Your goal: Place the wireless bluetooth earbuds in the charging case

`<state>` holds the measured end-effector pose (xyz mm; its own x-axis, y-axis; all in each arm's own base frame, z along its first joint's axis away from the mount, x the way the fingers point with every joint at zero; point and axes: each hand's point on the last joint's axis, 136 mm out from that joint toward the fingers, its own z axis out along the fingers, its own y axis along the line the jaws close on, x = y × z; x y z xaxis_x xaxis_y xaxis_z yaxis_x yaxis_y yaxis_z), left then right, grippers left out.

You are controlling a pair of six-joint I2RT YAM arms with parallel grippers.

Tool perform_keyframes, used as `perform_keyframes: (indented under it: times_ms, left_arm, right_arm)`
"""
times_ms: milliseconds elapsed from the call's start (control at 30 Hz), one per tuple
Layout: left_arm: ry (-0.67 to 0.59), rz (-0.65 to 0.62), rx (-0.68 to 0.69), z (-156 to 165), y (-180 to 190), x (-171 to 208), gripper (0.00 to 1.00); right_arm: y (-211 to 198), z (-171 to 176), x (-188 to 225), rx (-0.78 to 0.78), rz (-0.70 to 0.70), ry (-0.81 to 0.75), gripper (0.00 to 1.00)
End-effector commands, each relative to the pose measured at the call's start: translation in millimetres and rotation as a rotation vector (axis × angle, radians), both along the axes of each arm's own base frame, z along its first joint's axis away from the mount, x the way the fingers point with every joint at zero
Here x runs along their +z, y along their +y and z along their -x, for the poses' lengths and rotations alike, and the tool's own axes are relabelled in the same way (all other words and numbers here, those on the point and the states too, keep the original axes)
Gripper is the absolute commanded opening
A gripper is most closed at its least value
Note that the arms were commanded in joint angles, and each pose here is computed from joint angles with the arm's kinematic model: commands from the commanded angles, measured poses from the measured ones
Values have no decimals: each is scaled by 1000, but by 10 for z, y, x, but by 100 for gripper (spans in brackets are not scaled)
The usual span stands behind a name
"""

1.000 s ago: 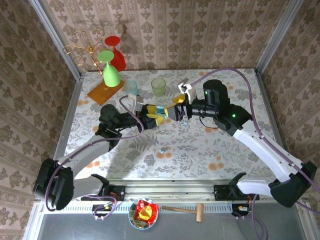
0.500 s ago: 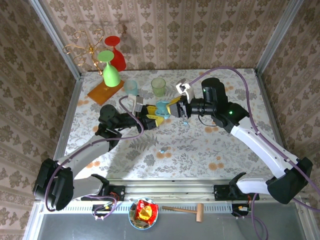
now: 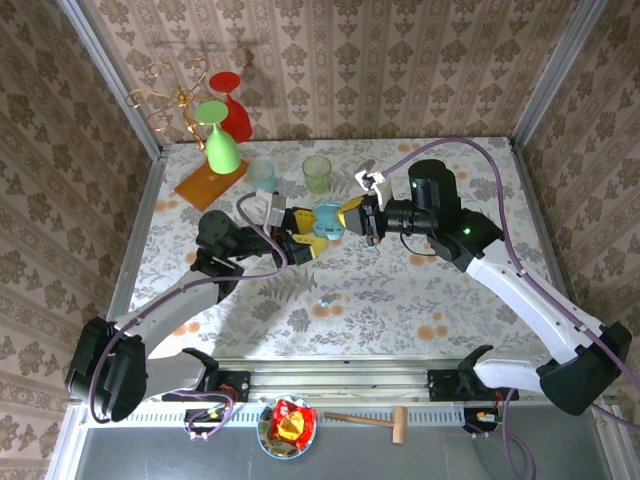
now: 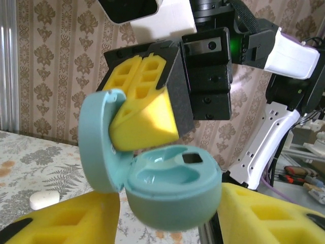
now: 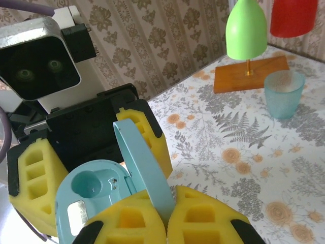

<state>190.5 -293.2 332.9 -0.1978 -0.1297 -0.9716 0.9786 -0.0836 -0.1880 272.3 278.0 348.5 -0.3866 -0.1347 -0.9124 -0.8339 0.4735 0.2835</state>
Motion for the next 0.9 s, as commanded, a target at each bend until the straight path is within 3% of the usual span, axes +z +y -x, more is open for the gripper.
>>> perform_keyframes:
  times_ms: [0,233,433,767,867]
  left_arm:
    - [-78,26,-21,72,19,144,57]
    - [-68,18,-9,49,-1,142,73]
    - [-70,11,-20,72,-25,138,76]
    - [-71,14,-30,101,-32,159,57]
    - [-85,18,-29,106,-29,163,56]
  right_arm:
    - [-72,-6,230,-47,-16,-120,0]
    - [-105,21,257,-77,39,-181,0]
    - [-80,27,225,-104,111,-236,0]
    - [-44,21,175,-108,140,-249,0]
    - [-26,45,164,-92,136,-240,0]
